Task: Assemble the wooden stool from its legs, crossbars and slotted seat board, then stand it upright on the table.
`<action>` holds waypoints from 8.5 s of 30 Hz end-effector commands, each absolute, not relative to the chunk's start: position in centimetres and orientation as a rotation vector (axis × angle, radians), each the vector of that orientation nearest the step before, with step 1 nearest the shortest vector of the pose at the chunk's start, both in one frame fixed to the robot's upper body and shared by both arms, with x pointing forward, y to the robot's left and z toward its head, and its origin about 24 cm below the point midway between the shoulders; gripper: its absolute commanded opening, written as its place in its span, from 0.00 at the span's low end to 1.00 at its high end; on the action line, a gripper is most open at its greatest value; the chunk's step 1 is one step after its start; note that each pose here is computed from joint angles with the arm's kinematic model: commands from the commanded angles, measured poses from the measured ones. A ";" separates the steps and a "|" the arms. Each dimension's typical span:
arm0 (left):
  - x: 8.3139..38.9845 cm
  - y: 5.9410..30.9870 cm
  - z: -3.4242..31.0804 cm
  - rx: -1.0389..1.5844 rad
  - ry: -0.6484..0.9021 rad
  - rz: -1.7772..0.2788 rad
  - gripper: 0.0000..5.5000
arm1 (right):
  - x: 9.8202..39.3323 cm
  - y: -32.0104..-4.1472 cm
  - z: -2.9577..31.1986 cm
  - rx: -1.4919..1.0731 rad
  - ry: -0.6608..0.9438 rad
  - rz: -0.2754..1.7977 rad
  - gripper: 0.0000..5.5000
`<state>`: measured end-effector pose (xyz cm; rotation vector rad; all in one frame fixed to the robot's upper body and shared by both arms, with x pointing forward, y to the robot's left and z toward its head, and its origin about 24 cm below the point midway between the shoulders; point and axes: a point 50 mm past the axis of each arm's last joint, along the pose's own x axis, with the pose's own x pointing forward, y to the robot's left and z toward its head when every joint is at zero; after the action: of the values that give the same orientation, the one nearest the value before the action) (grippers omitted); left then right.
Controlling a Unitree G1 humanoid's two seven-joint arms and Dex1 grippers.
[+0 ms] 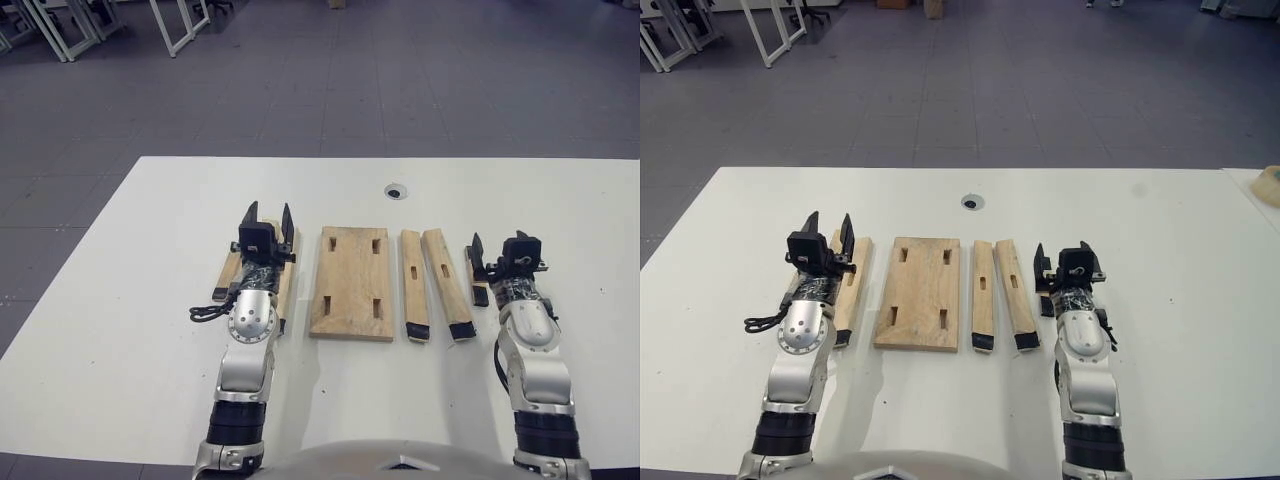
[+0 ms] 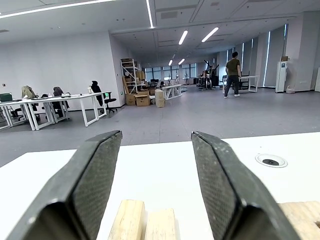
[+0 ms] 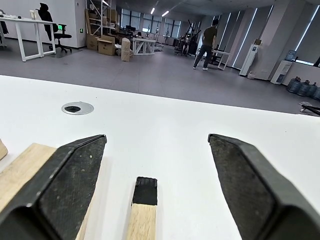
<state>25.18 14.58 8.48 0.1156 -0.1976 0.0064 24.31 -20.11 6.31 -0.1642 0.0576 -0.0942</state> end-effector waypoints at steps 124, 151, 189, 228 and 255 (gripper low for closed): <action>25.8 23.5 7.1 -0.211 0.204 0.009 0.08 | 25.4 -16.0 11.4 -0.414 -0.080 0.691 0.50; 27.1 23.0 18.4 -0.027 -0.237 0.020 0.34 | 25.2 -16.1 11.1 -0.414 -0.068 0.676 0.50; 18.1 22.2 5.5 -0.011 0.108 -0.080 0.66 | 24.3 -15.9 10.4 -0.385 -0.044 0.650 0.50; 22.7 12.7 16.4 -0.866 0.181 -1.255 0.37 | 24.8 -16.4 17.2 0.878 0.290 1.300 0.92; 21.6 12.3 15.7 -0.804 0.268 -1.338 0.37 | 25.0 -15.3 18.6 0.764 0.326 1.394 0.37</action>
<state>21.51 12.03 15.20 -0.8194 0.3087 -1.3411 25.11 -14.99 18.80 0.8228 0.2989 1.4099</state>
